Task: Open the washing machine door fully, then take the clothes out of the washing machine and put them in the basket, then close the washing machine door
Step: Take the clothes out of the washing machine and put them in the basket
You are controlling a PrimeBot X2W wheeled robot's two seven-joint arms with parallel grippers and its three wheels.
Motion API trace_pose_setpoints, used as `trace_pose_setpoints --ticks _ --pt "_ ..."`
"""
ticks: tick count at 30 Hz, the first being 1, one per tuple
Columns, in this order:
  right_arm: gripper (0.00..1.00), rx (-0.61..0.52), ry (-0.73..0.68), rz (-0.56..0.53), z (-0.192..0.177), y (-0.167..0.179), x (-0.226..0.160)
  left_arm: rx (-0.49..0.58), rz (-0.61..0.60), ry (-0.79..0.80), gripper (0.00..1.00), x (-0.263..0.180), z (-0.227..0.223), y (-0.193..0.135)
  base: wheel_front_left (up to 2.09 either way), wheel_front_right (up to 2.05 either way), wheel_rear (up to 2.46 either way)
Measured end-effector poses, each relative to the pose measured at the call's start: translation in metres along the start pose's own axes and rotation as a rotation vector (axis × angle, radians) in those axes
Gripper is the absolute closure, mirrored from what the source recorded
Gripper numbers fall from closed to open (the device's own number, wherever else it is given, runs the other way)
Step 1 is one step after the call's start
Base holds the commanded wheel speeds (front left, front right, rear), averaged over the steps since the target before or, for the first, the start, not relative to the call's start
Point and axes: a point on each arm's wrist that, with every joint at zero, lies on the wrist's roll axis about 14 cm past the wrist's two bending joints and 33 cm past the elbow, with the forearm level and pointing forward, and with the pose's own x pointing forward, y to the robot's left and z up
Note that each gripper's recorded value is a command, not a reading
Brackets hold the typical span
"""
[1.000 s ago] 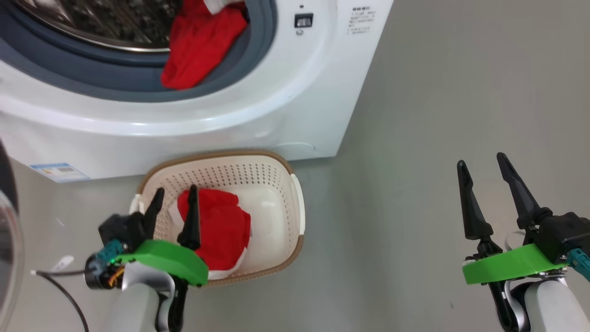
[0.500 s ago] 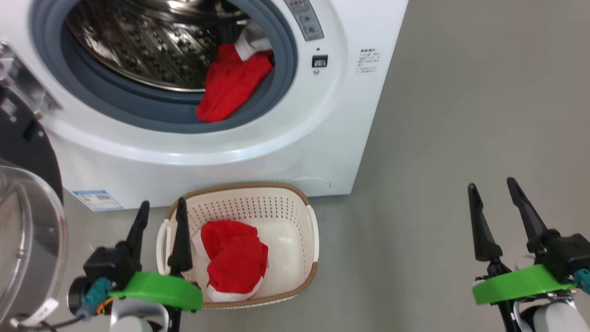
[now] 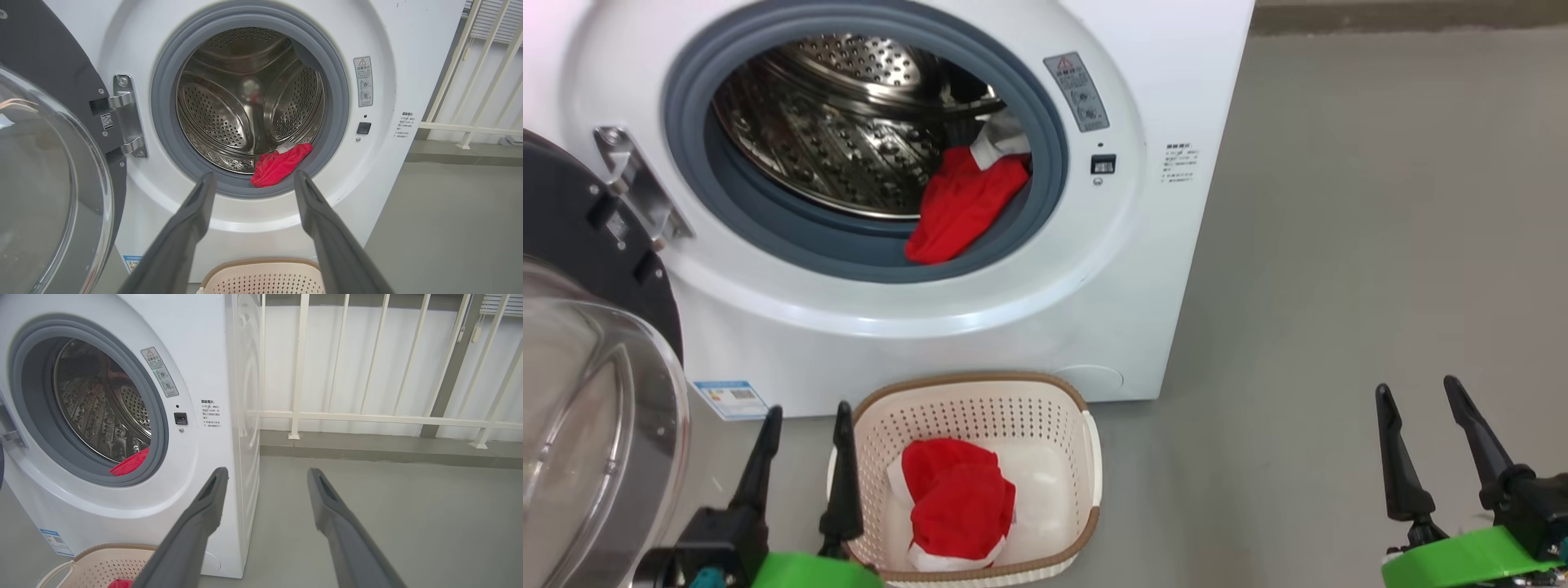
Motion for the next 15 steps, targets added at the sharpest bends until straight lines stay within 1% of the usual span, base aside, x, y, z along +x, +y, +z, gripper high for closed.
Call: trace_pose_setpoints --ticks 7,15 --pt "0.0 0.002 -0.009 -0.004 0.004 -0.002 -0.015 0.019 0.019 0.004 0.0 -0.022 0.001 0.009 0.0 0.0 0.0" --pt "0.0 0.013 -0.028 -0.005 0.011 -0.002 -0.024 0.032 -0.01 -0.018 0.0 -0.03 0.01 0.005 0.0 0.0 0.0"
